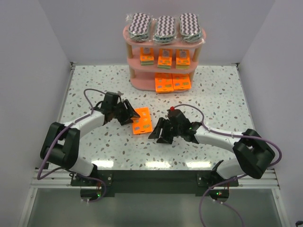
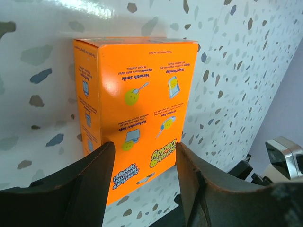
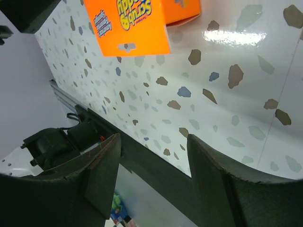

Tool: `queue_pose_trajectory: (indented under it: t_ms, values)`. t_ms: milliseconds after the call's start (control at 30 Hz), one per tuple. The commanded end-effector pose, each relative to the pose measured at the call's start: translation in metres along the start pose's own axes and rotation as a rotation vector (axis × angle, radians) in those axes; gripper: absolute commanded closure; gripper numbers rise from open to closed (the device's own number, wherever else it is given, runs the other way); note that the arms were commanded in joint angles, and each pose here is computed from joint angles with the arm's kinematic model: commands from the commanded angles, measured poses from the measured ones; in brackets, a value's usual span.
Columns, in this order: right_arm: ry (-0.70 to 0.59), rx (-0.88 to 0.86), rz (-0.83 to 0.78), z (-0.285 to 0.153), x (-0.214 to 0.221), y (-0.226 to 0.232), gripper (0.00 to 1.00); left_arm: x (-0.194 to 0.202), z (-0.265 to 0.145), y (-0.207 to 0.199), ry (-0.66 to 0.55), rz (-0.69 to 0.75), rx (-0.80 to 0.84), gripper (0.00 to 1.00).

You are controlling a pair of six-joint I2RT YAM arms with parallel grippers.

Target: Place and organize the cleaning sponges onto the shelf

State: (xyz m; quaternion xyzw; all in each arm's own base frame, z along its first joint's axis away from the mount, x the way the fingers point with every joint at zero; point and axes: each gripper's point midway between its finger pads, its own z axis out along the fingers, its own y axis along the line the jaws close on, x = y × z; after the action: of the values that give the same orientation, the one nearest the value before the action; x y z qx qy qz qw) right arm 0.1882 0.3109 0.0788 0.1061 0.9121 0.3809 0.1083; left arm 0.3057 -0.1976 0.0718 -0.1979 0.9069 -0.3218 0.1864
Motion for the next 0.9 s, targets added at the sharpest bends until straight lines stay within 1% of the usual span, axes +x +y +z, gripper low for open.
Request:
queue_pose_trajectory:
  t_ms: [0, 67, 133, 233, 300, 367, 400, 433, 467, 500, 533, 567, 600, 633, 667, 700, 767, 867]
  values:
    - [-0.046, -0.051, -0.047, -0.006, -0.011, 0.02, 0.39, -0.022, 0.015, -0.015, -0.043, 0.076, 0.056, 0.41]
    - [-0.047, -0.049, -0.047, -0.007, -0.01, 0.018, 0.39, -0.026, 0.018, -0.019, -0.043, 0.093, 0.066, 0.43]
    - [-0.055, -0.052, -0.049, -0.011, -0.01, 0.018, 0.38, -0.037, 0.011, -0.028, -0.087, 0.114, 0.078, 0.43]
    - [-0.059, -0.052, -0.047, -0.013, -0.008, 0.014, 0.38, -0.059, -0.023, -0.049, -0.221, 0.135, 0.11, 0.42]
    - [-0.064, -0.043, -0.042, -0.014, -0.007, 0.009, 0.38, -0.061, -0.036, -0.051, -0.252, 0.122, 0.091, 0.42]
    - [-0.083, -0.046, -0.038, -0.019, -0.008, 0.009, 0.38, -0.051, -0.048, -0.057, -0.23, 0.09, 0.1, 0.42]
    - [-0.087, -0.041, -0.034, -0.021, -0.008, 0.007, 0.38, -0.033, -0.049, -0.049, -0.166, 0.051, 0.068, 0.43]
    - [-0.094, -0.04, -0.032, -0.023, -0.01, 0.007, 0.38, -0.018, -0.049, -0.048, -0.123, 0.045, 0.06, 0.43]
    - [-0.105, -0.034, -0.024, -0.027, -0.011, 0.006, 0.38, -0.003, -0.053, -0.045, -0.088, 0.03, 0.053, 0.43]
    - [-0.111, -0.032, -0.021, -0.028, -0.012, 0.006, 0.38, 0.017, -0.05, -0.028, -0.048, 0.002, 0.021, 0.43]
    - [-0.119, -0.033, -0.006, -0.03, -0.015, 0.007, 0.38, 0.034, -0.049, -0.025, -0.022, -0.055, 0.019, 0.43]
    - [-0.133, -0.042, -0.002, -0.035, -0.017, 0.009, 0.38, 0.039, -0.057, -0.032, -0.041, -0.069, 0.08, 0.43]
    - [-0.142, -0.041, 0.007, -0.037, -0.019, 0.009, 0.38, 0.06, -0.05, -0.007, -0.008, -0.121, 0.048, 0.43]
    - [-0.154, -0.046, 0.023, -0.04, -0.022, 0.01, 0.38, 0.069, -0.05, -0.006, -0.001, -0.184, 0.064, 0.43]
    - [-0.168, -0.05, 0.027, -0.043, -0.025, 0.012, 0.38, 0.071, -0.053, -0.009, -0.018, -0.195, 0.106, 0.43]
    - [-0.179, -0.054, 0.03, -0.048, -0.027, 0.014, 0.38, 0.078, -0.048, 0.006, -0.021, -0.245, 0.072, 0.43]
    - [-0.196, -0.06, 0.033, -0.054, -0.032, 0.017, 0.37, 0.08, -0.048, 0.005, -0.036, -0.252, 0.097, 0.43]
    - [-0.208, -0.066, 0.034, -0.062, -0.036, 0.02, 0.37, 0.07, -0.044, -0.003, -0.088, -0.262, 0.159, 0.42]
